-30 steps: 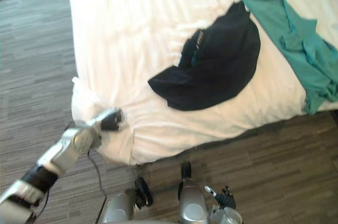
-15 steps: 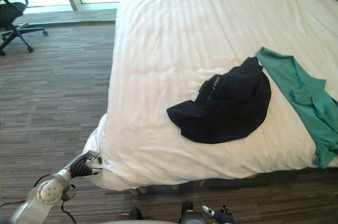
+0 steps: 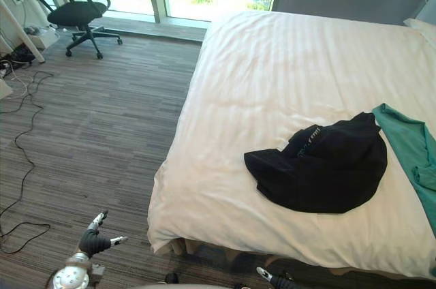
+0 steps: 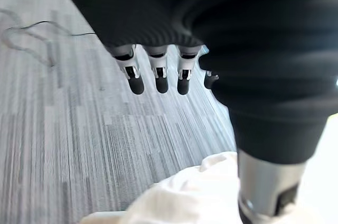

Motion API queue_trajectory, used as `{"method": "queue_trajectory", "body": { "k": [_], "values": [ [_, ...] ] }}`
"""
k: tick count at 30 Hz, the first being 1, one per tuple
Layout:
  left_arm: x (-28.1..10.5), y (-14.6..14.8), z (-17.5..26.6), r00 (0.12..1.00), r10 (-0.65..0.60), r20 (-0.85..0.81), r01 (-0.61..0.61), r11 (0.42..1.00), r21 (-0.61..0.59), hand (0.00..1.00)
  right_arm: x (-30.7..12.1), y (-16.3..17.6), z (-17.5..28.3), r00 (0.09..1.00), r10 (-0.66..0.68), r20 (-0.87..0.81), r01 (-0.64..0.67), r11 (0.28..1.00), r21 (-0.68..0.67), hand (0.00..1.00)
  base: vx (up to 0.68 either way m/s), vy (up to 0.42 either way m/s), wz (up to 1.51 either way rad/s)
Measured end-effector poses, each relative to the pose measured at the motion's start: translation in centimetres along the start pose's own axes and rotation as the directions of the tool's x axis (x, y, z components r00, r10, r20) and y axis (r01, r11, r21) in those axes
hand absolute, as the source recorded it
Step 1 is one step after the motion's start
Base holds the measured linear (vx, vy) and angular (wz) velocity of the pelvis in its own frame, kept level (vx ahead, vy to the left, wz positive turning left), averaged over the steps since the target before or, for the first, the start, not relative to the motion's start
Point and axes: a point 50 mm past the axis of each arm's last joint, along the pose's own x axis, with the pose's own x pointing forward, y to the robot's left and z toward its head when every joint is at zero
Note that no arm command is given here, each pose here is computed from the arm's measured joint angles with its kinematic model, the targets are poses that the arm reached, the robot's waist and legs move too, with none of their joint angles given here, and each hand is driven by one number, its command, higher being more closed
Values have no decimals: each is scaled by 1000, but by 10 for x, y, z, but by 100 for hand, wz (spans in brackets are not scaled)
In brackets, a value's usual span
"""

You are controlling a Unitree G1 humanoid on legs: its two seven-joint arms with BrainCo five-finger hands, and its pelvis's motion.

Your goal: Tidy the bed and pick cloth on bed and put in laundry

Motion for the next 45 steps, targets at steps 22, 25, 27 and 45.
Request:
{"method": "queue_trajectory", "body": {
  "k": [22,25,27,45],
  "values": [
    [-6,-71,-31,958,-106,-266,24,955,-296,0,-7,-22,-1,983,-182,-8,176,940,294,0,5,-1,-32],
    [-9,-72,-34,954,-111,-280,24,954,-299,0,-13,-37,21,960,-266,87,221,911,349,0,-6,-16,-36],
    [-9,-72,-34,953,-118,-281,30,953,-300,0,-20,-48,40,932,-323,164,240,890,388,0,10,-12,-29],
    [-4,-74,-52,919,-117,-375,-15,944,-330,0,-154,-70,187,304,-605,736,155,793,589,100,14,-4,2]
  ]
}}
